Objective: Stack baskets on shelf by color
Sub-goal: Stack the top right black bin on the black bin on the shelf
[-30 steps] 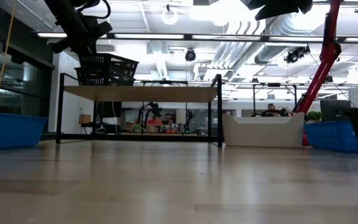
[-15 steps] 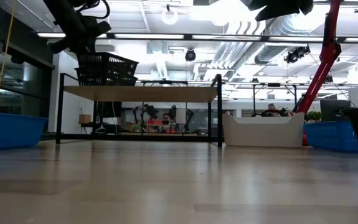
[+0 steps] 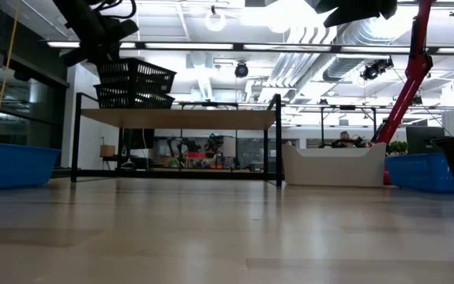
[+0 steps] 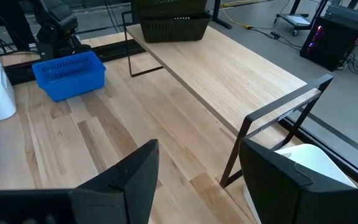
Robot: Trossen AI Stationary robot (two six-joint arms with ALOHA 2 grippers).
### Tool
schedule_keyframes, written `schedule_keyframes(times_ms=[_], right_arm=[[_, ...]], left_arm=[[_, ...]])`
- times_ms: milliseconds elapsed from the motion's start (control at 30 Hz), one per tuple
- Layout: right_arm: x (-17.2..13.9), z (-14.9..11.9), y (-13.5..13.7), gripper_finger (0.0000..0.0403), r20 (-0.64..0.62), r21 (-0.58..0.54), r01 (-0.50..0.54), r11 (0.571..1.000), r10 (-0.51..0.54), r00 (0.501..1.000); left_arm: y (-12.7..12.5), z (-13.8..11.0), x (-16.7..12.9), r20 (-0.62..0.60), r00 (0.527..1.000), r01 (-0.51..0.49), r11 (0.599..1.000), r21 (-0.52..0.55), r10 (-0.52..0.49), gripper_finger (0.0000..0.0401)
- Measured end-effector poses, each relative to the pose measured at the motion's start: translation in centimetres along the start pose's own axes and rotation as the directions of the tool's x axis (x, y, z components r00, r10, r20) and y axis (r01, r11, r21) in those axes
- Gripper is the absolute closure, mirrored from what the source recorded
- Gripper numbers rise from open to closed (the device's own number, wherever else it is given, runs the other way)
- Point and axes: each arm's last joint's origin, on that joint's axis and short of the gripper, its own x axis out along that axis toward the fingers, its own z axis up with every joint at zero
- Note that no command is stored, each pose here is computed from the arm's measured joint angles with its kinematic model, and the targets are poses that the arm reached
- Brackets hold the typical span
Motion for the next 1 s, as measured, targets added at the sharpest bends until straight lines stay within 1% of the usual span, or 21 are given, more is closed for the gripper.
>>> schedule_keyframes(times_ms=[233,400,633,900,1000], right_arm=[[0.00,-0.01,0.01,0.0194,-0.003,0.000,-0.004,1.000,0.004,1.000],[0.00,-0.05,0.04,0.0194,-0.012,-0.002,-0.016,1.000,0.016,1.000],[0.00,-0.15,-0.03,0.0194,-0.019,0.003,-0.010,1.000,0.010,1.000],[0.00,-0.18,-0.08,0.0194,-0.017,-0.001,-0.002,1.000,0.002,1.000],[0.00,-0.18,-0.08,0.0194,-0.017,-0.002,-0.002,1.000,0.002,1.000]], left_arm=[[-0.03,-0.02,0.01,-0.004,1.000,0.008,1.000,-0.003,-0.008,0.0401],[-0.15,-0.06,0.01,-0.019,0.999,0.046,0.999,-0.018,-0.047,0.0401],[-0.14,-0.05,0.02,-0.018,0.999,0.044,0.999,-0.018,-0.045,0.0401],[-0.14,-0.04,0.03,-0.017,0.999,0.044,0.999,0.008,-0.043,0.0400],[-0.07,0.05,0.03,0.001,1.000,0.013,1.000,0.009,-0.013,0.0397]])
